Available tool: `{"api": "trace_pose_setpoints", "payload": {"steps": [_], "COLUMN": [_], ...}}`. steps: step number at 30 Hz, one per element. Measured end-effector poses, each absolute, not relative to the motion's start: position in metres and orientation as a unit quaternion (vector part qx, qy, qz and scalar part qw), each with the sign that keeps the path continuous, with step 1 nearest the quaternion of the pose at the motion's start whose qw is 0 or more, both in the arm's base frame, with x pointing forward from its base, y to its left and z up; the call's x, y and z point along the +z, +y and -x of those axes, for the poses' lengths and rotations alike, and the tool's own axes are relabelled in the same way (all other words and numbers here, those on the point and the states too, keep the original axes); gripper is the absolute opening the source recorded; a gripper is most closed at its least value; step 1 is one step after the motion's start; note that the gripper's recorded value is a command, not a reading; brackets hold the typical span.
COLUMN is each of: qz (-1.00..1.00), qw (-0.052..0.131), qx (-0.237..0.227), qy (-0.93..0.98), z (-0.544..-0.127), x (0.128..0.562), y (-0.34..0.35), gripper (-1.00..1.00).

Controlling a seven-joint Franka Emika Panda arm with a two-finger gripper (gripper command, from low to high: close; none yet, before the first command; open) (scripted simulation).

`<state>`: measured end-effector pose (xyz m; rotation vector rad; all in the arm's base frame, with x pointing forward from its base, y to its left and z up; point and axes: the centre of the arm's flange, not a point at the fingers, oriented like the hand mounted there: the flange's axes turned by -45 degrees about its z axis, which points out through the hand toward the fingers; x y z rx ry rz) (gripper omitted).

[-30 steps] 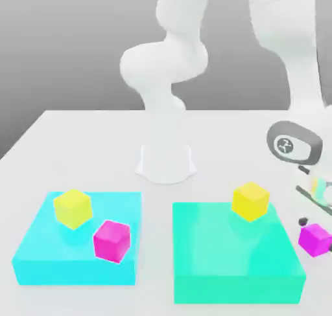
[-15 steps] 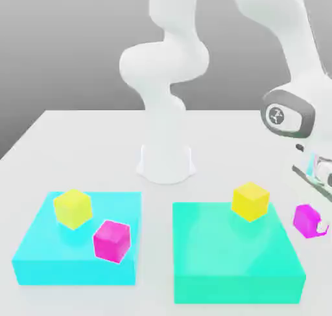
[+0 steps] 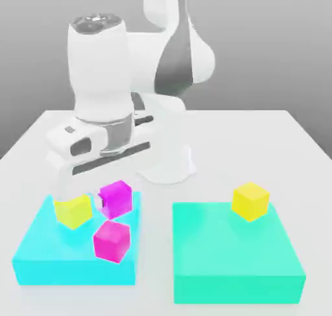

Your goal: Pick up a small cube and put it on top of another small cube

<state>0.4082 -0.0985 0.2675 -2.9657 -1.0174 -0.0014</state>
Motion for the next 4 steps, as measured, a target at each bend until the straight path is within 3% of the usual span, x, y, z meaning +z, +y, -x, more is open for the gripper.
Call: {"api": "trace_pose_setpoints", "payload": {"steps": [1, 4], "qz": [0.946, 0.946], "qw": [0.002, 0.002], "qx": [0.000, 0.000], "qy": [-0.323, -0.323], "z": [-0.4073, -0.4073], "x": [0.2564, 0.2564], "y": [-0.0995, -0.0995], "gripper": [1.00, 1.00]}}
